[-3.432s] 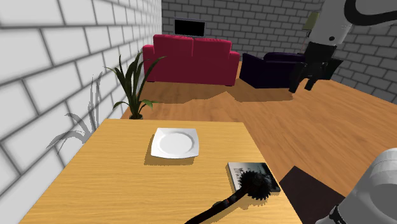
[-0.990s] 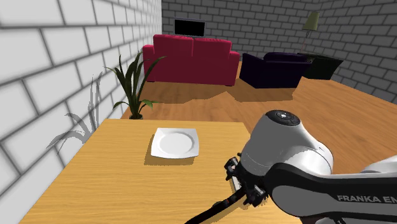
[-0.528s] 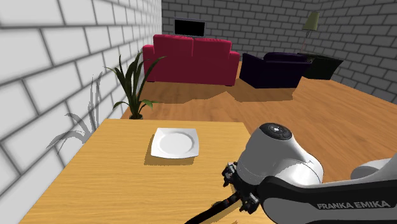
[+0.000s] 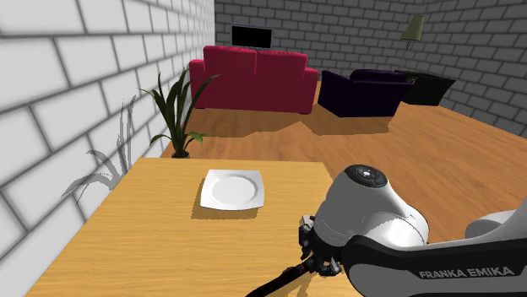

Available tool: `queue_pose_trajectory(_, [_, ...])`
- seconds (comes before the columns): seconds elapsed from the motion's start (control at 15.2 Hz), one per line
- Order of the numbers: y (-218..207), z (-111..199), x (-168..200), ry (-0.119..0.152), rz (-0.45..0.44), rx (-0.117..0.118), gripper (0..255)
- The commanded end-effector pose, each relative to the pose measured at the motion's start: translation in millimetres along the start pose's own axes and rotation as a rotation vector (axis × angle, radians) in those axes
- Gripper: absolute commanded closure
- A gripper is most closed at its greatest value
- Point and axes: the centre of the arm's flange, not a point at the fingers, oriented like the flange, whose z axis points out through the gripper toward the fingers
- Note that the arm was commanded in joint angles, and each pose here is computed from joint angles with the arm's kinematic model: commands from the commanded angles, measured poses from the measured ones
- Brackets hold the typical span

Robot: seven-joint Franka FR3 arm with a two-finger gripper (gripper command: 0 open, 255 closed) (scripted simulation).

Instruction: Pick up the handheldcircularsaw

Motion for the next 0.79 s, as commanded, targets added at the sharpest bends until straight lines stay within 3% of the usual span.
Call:
queue_pose_trajectory(0.0, [0, 0, 0, 0.000, 0.000, 0.000, 255])
queue_pose_trajectory(0.73, [-8, -47, -1, 0.000, 0.000, 0.000, 255])
